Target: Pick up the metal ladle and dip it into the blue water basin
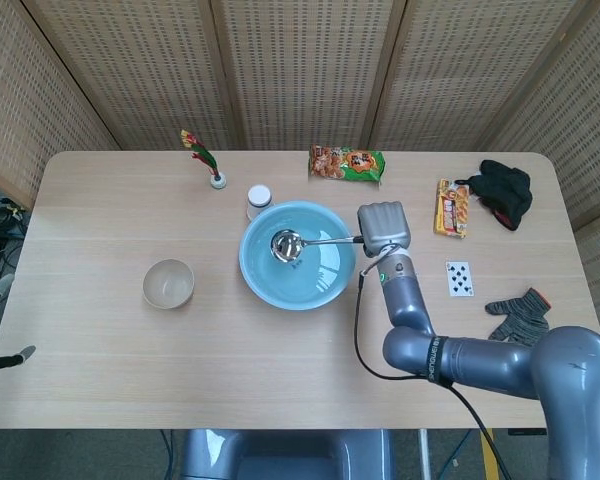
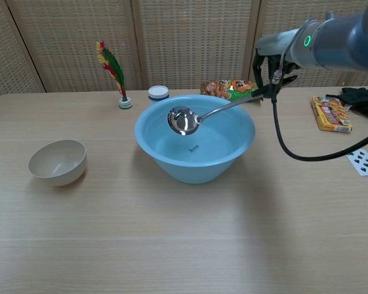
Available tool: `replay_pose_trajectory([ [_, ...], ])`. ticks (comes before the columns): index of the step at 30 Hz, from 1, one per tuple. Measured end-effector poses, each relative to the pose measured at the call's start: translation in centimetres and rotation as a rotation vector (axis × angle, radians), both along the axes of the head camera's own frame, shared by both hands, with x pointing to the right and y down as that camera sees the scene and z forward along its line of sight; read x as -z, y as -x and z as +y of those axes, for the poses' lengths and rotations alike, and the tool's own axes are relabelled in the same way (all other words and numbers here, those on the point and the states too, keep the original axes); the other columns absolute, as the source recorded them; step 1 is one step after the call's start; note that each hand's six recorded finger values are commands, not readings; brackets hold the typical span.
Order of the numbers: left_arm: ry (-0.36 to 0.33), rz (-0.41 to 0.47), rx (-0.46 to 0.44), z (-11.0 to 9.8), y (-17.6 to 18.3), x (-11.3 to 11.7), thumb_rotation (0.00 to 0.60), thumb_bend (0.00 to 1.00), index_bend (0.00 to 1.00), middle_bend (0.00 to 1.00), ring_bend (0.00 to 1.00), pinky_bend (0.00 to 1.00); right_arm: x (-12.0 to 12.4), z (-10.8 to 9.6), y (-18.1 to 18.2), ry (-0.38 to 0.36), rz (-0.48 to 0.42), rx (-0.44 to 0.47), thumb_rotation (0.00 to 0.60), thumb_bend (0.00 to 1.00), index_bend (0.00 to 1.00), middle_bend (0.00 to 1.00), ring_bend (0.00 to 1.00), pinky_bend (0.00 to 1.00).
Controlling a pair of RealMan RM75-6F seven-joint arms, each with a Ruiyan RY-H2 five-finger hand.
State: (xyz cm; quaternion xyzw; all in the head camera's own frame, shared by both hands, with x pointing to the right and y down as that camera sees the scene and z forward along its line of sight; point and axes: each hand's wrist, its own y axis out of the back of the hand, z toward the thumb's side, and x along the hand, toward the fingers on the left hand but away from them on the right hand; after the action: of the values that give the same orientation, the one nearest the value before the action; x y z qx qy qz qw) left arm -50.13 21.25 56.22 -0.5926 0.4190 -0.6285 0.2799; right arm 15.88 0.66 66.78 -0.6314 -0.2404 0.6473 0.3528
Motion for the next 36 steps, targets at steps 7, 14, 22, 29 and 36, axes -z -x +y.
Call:
replay_pose_trajectory([
  [7,0.009,0.0,0.001,-0.1,0.1,-0.2,0.6,0.0,0.0,0.0,0.0,0.0,-1.6,0.2,1.1,-0.085,0.115,0.102,0.6,0.82,0.82,1.0,0.99,1.0],
  [14,0.015,-0.001,0.008,-0.2,0.2,-0.4,0.6,0.0,0.0,0.0,0.0,0.0,-2.5,0.7,2.7,-0.177,0.215,0.217,0.6,0.82,0.82,1.0,1.0,1.0],
  [22,0.019,0.003,0.02,-0.3,0.6,-0.5,0.6,0.0,0.0,0.0,0.0,0.0,-3.6,1.1,4.1,-0.227,0.335,0.32,0.6,0.82,0.82,1.0,1.0,1.0],
  [29,0.025,0.004,0.023,-0.4,0.8,-0.6,0.6,0.0,0.0,0.0,0.0,0.0,-4.6,2.0,4.5,-0.212,0.392,0.361,0.6,0.83,0.83,1.0,1.0,1.0],
  [36,0.026,0.006,0.022,-0.4,0.8,-0.6,0.6,0.0,0.0,0.0,0.0,0.0,-5.0,2.6,4.5,-0.194,0.439,0.383,0.6,0.82,0.83,1.0,1.0,1.0],
])
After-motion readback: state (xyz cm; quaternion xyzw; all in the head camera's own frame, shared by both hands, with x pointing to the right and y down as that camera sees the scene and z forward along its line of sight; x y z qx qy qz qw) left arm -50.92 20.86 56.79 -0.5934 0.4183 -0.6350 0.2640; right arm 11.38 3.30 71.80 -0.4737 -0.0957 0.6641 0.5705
